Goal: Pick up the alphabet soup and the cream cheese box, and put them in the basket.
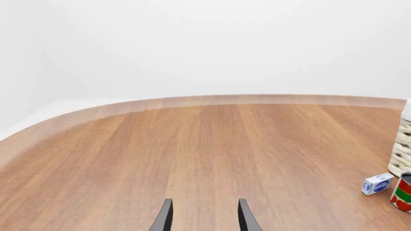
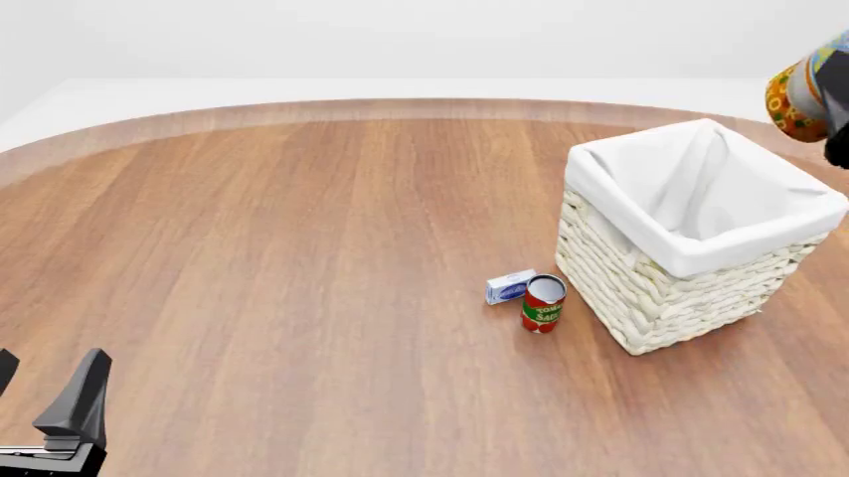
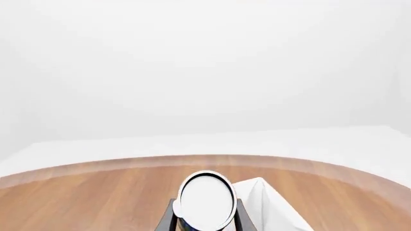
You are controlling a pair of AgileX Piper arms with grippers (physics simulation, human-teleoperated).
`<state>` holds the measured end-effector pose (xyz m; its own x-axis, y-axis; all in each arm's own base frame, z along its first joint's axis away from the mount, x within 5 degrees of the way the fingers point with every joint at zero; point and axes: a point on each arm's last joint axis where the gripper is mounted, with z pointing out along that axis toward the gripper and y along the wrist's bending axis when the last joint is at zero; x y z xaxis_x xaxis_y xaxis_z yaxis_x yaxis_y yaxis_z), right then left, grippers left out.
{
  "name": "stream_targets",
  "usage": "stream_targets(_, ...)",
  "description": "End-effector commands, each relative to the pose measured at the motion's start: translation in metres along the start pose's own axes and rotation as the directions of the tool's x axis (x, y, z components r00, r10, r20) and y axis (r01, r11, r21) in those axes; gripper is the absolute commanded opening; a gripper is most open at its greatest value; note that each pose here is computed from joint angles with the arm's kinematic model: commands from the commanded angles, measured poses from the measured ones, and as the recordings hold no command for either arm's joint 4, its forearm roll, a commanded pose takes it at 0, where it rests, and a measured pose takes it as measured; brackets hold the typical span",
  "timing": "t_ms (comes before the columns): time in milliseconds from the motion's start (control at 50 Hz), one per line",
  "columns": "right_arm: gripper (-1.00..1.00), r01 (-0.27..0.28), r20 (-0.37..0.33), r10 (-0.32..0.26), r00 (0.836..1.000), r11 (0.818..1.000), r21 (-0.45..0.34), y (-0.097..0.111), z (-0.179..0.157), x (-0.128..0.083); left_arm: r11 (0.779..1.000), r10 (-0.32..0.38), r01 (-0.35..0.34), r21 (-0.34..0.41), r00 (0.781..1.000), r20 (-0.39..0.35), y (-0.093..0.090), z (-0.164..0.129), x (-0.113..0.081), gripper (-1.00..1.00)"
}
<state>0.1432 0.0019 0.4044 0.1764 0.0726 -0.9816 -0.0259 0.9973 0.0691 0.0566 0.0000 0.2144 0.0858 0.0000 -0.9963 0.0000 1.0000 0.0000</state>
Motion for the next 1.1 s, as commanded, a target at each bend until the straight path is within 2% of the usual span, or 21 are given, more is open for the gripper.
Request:
stream_targets(20, -1.00, -0.019, -0.052, 0.019, 0.998, 1.000, 0.010, -0.001, 0.038, 0.003, 1.000, 0.000, 0.000, 0.000, 1.000, 0.000, 0.000, 0.000, 0.000, 1.00)
stream_targets(100, -1.00, -0.024, -0.087, 0.026, 0.996, 0.999, 0.021, -0.003, 0.050, 0.006, 1.000, 0.000, 0.000, 0.000, 1.000, 0.000, 0.000, 0.000, 0.000, 1.00)
stream_targets(240, -1.00, 0.020, -0.175, -0.015, 0.985, 0.999, 0.028, -0.006, 0.078, 0.024, 1.000, 0.000, 0.000, 0.000, 1.000, 0.000, 0.000, 0.000, 0.000, 1.00)
stream_targets(280, -1.00, 0.018, -0.169, -0.013, 0.986, 0.999, 0.027, -0.006, 0.080, 0.026, 1.000, 0.000, 0.000, 0.000, 1.000, 0.000, 0.000, 0.000, 0.000, 1.00)
stream_targets(600, -1.00, 0.000, -0.254, 0.017, 0.967, 0.998, 0.067, -0.016, 0.104, 0.053, 1.000, 0.000, 0.000, 0.000, 1.000, 0.000, 0.000, 0.000, 0.000, 1.00)
stream_targets(760, -1.00, -0.001, -0.300, 0.023, 0.954, 0.997, 0.072, -0.017, 0.111, 0.067, 1.000, 0.000, 0.000, 0.000, 1.000, 0.000, 0.000, 0.000, 0.000, 1.00)
stream_targets(1100, -1.00, 0.006, -0.342, 0.029, 0.939, 0.995, 0.101, -0.027, 0.119, 0.088, 1.000, 0.000, 0.000, 0.000, 1.000, 0.000, 0.000, 0.000, 0.000, 1.00)
